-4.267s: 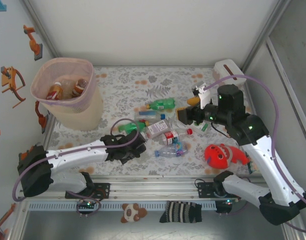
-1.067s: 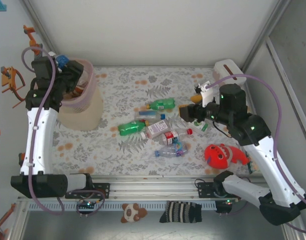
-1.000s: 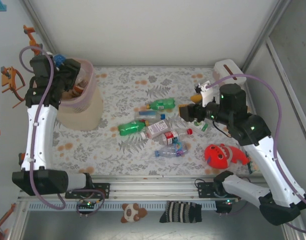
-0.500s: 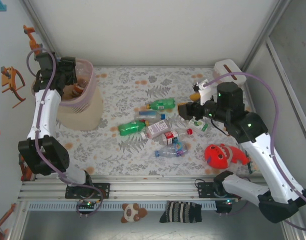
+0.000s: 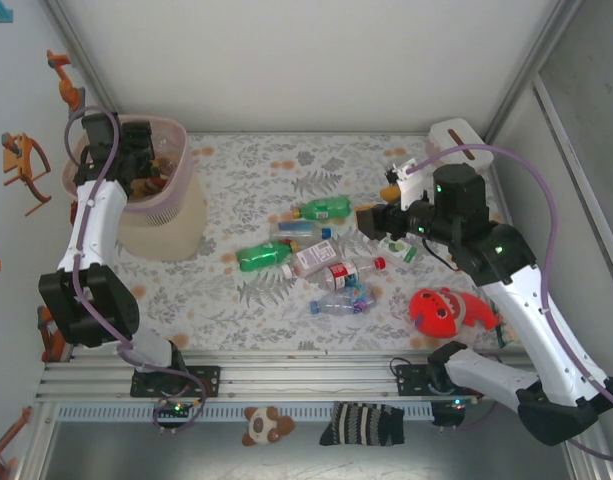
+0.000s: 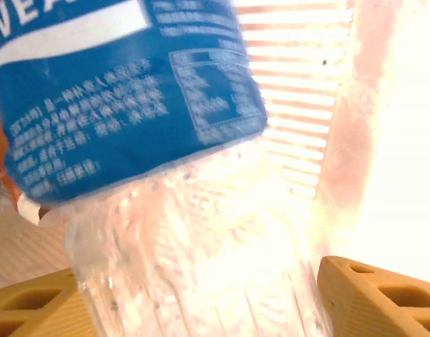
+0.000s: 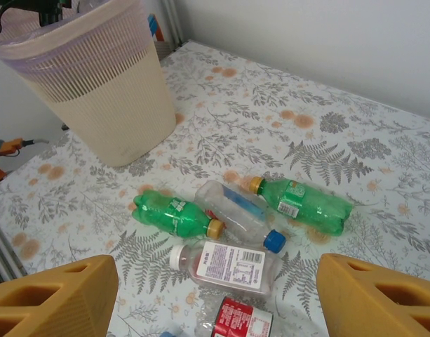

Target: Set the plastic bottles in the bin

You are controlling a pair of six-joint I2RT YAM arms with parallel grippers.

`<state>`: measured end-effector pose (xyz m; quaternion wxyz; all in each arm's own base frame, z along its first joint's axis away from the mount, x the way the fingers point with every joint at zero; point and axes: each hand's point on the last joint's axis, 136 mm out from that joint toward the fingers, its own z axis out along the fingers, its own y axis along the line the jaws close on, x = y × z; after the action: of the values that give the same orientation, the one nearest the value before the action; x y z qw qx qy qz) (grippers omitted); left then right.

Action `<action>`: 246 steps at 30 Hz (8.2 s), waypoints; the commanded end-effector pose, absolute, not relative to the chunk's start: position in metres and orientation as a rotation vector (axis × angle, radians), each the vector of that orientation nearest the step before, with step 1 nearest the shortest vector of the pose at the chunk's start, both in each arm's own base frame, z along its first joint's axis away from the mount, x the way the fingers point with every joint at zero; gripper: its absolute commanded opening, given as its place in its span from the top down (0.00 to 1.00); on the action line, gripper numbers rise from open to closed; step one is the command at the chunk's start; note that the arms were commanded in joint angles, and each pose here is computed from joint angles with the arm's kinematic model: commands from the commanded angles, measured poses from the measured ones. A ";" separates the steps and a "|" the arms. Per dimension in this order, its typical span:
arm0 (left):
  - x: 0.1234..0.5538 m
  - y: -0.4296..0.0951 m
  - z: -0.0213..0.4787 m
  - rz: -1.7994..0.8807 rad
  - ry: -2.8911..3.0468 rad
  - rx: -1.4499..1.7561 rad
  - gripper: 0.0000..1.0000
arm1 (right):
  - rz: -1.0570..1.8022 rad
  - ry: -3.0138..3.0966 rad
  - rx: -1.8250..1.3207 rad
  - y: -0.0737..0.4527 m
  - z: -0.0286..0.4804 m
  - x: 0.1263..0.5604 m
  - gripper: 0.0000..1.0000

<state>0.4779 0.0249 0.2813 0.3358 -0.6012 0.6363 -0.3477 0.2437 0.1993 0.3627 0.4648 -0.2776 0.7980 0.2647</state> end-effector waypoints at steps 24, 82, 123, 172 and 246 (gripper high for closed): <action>0.436 0.016 0.380 -0.962 1.609 -1.256 0.27 | 0.641 1.912 -0.670 0.195 0.375 0.239 0.26; 0.280 -0.147 0.296 -0.712 2.325 -0.142 0.26 | -0.283 2.724 -1.361 0.159 0.093 0.357 0.30; 0.265 -0.129 0.321 -0.704 2.150 -0.152 0.24 | -0.300 2.819 -1.291 0.131 0.054 0.375 0.58; 0.256 -0.356 0.356 -1.084 1.906 0.759 0.14 | 0.944 2.020 0.043 0.192 0.375 0.325 0.81; 0.322 -0.148 0.394 -0.376 2.250 0.510 0.61 | 0.644 1.971 -0.025 0.139 0.414 0.281 0.24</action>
<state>0.3339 -0.1696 0.3949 0.4173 0.2020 0.8714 -0.1604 0.2823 0.1433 0.4043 0.4924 -0.0081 0.8251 0.2769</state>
